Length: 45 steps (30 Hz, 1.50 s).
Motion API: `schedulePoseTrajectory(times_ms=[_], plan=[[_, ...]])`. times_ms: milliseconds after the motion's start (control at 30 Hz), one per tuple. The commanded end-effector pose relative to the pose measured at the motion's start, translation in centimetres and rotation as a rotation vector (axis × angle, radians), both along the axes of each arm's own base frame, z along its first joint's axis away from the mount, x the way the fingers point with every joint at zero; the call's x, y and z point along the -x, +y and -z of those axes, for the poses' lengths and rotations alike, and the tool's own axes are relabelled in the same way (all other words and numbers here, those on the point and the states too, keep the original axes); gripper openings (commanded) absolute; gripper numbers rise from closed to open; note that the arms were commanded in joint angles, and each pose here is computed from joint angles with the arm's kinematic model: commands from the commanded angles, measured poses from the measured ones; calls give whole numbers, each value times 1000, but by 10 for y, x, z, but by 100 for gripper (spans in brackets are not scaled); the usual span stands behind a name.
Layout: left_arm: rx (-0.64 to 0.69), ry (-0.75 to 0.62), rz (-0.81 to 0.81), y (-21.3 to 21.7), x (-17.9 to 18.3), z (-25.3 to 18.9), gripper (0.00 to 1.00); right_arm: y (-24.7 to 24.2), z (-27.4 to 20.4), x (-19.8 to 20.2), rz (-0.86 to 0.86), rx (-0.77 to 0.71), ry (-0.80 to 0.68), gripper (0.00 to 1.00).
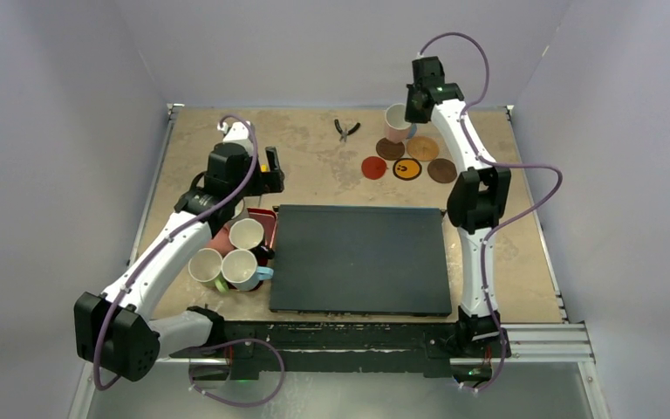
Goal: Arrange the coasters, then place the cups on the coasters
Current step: Place the cup on the coaster.
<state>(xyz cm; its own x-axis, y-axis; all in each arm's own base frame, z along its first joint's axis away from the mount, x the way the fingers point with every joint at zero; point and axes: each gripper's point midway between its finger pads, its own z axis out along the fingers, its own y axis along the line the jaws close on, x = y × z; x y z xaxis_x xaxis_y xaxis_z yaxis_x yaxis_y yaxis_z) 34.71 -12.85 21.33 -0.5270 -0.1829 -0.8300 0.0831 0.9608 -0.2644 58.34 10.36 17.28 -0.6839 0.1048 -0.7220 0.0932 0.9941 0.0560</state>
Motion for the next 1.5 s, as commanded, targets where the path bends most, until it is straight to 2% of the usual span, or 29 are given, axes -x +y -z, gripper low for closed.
schedulePoseTrajectory(times_ms=[0, 267, 567, 1467], plan=[[-160, -48, -70, 33, -5, 7, 96, -9, -74, -28, 3, -97, -228, 0], [-182, -67, -110, 45, 1, 31, 96, -31, -57, -56, 42, -81, -264, 0], [-210, -58, -113, 48, 2, 35, 95, -36, -49, -73, 53, -119, -305, 0], [-215, -53, -112, 49, 4, 36, 94, -54, -22, -78, 96, -51, -271, 0]])
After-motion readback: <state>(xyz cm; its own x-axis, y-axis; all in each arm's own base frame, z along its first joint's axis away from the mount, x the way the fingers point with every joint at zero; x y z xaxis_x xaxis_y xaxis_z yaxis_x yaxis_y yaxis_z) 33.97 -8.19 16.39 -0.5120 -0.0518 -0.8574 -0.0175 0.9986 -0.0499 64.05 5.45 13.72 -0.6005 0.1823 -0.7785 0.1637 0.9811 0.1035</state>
